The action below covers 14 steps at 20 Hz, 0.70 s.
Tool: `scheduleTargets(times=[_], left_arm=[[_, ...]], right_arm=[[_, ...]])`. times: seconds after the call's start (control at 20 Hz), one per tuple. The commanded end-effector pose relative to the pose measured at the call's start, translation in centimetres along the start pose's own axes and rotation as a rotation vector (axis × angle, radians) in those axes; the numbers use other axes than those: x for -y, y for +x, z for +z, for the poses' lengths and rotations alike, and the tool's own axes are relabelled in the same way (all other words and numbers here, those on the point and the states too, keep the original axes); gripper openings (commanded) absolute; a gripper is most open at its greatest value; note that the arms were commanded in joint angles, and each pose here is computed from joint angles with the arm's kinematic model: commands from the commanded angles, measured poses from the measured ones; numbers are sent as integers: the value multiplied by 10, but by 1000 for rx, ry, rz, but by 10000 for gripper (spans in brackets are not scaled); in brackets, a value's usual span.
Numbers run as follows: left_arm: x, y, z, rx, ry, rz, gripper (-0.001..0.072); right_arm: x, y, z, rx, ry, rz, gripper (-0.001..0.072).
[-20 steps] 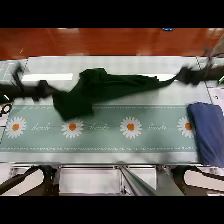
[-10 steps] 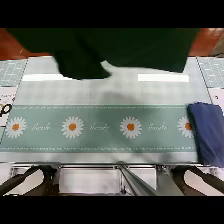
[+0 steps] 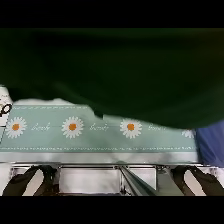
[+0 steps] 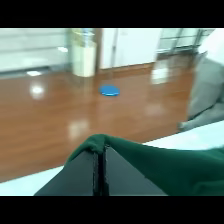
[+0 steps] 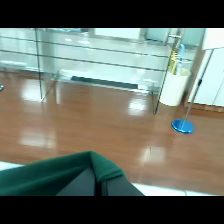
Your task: Fold the shirts.
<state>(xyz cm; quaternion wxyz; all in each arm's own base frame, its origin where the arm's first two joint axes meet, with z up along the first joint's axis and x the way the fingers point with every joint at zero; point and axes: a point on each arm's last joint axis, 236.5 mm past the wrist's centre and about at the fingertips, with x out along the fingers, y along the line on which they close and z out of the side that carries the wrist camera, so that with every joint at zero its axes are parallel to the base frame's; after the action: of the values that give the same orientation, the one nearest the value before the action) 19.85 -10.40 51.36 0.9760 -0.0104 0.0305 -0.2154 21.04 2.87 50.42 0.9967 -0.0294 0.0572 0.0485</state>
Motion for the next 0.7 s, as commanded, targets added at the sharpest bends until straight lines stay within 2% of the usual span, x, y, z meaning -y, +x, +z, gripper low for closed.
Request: scheduleTargets(times=[0.0,0.15,0.3,0.5,0.65], left_arm=[[16,-27,-1,12,60,14,31],[2,5,-35,-111,-9,-33,31],[-35,59,-105,-329,-151,-46,31],[-92,141,-216,-572,-382,-44,31],[-134,204,-286,-661,-471,-31,31]], right_arm=[[3,-12,-34,-89,19,-36,18],[5,8,-73,-206,57,-14,18],[5,40,-103,-290,98,33,18],[-24,105,-178,-514,177,282,18],[1,184,-232,-586,279,271,18]])
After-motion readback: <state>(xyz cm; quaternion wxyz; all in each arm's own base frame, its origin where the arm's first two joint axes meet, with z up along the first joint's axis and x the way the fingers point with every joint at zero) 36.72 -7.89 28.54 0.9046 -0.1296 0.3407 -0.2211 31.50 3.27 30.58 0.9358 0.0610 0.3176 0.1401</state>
